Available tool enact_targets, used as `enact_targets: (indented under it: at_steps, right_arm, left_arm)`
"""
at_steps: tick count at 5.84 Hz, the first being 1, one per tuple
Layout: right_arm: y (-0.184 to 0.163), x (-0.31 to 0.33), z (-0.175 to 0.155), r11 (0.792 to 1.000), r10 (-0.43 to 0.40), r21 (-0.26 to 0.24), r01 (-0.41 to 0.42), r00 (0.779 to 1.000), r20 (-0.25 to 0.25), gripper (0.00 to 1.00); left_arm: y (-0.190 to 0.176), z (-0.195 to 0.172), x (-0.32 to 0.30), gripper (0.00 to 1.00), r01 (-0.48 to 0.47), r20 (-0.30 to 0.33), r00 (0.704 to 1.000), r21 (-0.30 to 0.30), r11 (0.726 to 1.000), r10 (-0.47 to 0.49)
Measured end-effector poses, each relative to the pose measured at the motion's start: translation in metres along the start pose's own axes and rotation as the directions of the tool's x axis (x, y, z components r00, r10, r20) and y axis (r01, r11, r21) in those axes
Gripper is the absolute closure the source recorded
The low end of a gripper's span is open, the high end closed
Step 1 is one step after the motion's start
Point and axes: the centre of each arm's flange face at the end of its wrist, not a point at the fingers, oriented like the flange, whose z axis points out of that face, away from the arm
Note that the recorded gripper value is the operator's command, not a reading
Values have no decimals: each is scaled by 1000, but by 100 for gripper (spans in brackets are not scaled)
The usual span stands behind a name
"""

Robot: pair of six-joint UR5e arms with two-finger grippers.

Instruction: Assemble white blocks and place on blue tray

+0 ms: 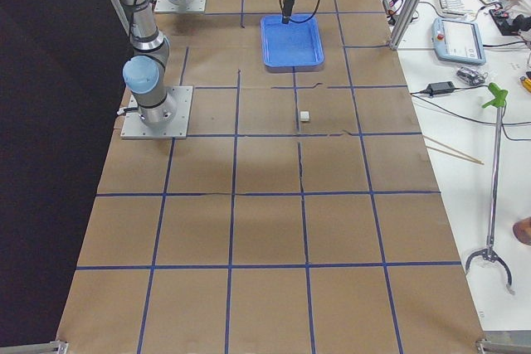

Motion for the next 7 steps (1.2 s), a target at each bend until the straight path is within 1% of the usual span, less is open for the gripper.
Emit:
enact_targets:
  at_steps: [1, 2, 3, 4, 5, 6, 7]
  right_arm:
    - [-1, 0, 2, 996, -84, -5, 84, 996, 0, 0]
    - [-3, 0, 5, 971, -240, -11, 240, 971, 0, 0]
    - [-7, 2, 8, 930, -367, -11, 367, 930, -1, 0]
    - [-12, 5, 9, 882, -471, -2, 471, 882, -9, 0]
    - [-21, 8, 13, 809, -587, 6, 588, 809, -14, 0]
    - [-37, 14, 24, 691, -723, 4, 723, 691, -15, 0]
    - [-53, 30, 34, 541, -841, 1, 841, 541, -10, 0]
  left_arm:
    - [-6, 6, -2, 0, -61, 0, 998, 1, 998, 61]
    - [-16, 14, -4, 0, -154, 4, 988, 9, 988, 154]
    - [-23, 20, -7, 0, -231, 7, 973, 15, 973, 231]
    - [-28, 24, -18, 0, -302, 7, 953, 14, 953, 302]
    - [-34, 33, -36, 0, -429, -1, 903, 4, 903, 429]
    - [-45, 51, -61, 0, -620, -22, 785, -23, 784, 620]
    - [-58, 73, -91, 0, -750, -38, 661, -40, 660, 749]
